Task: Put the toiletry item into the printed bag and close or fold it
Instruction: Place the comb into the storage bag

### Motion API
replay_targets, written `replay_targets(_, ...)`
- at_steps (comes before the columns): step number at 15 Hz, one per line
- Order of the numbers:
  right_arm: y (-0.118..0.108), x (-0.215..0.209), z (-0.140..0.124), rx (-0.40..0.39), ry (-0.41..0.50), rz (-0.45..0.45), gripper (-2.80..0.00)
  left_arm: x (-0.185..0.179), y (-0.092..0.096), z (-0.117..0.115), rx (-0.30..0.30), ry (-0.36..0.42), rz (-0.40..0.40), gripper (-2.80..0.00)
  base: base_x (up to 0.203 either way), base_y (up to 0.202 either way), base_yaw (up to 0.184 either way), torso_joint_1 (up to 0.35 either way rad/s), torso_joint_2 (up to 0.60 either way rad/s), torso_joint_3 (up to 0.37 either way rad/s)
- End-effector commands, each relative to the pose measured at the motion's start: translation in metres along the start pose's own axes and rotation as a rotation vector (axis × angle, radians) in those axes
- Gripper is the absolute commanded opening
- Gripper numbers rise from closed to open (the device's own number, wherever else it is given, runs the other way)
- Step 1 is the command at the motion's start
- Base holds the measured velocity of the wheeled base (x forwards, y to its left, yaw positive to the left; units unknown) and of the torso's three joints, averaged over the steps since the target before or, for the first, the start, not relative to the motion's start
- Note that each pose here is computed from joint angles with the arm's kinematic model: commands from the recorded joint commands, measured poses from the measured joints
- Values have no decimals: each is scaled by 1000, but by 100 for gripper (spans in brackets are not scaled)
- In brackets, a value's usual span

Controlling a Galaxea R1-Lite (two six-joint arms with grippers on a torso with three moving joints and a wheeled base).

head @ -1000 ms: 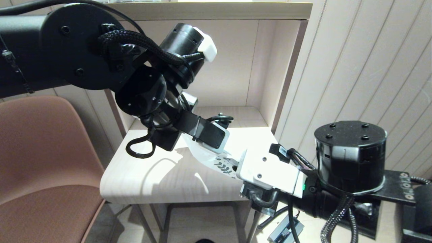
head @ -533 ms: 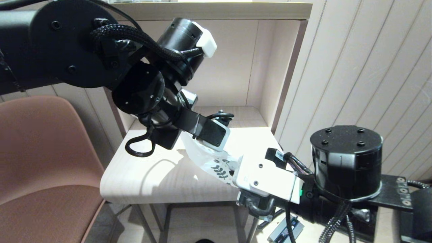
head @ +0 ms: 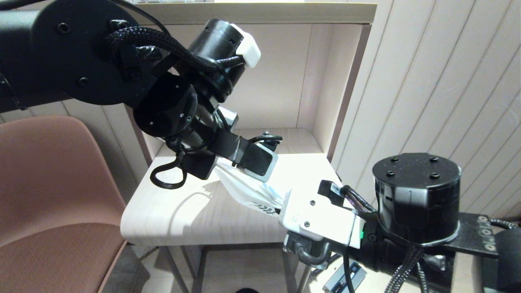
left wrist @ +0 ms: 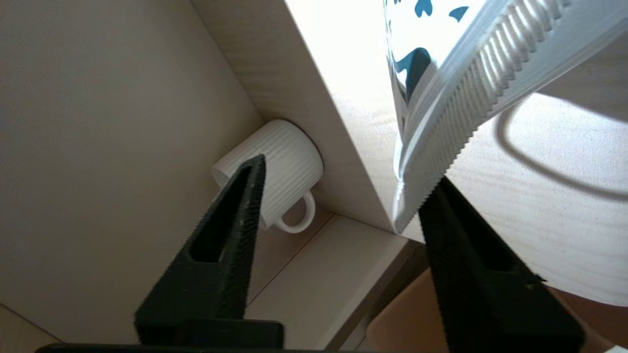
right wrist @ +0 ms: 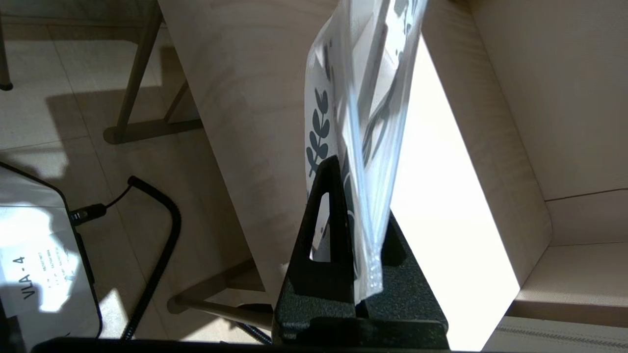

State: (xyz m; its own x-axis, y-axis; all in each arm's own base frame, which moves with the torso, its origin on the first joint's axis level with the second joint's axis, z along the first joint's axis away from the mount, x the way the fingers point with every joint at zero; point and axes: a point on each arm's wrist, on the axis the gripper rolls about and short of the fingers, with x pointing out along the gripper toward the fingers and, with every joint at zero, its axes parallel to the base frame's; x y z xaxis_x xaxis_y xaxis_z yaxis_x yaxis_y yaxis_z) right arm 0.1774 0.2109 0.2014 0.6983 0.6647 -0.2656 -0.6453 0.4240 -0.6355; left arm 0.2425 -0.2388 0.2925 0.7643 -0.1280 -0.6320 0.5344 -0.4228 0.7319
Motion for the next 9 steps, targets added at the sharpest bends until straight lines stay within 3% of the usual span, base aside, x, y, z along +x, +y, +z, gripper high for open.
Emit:
replay_targets(1, 1, 2, 0, -3, 1, 0, -280, 0, -1, -1, 11, 7, -5, 0, 0, 0, 0, 0, 0, 0)
replay_targets(9, 1, 0, 4, 7, -15, 0, -280, -7, 2, -6, -16, 0, 27, 0, 0, 0, 0, 0, 0, 0)
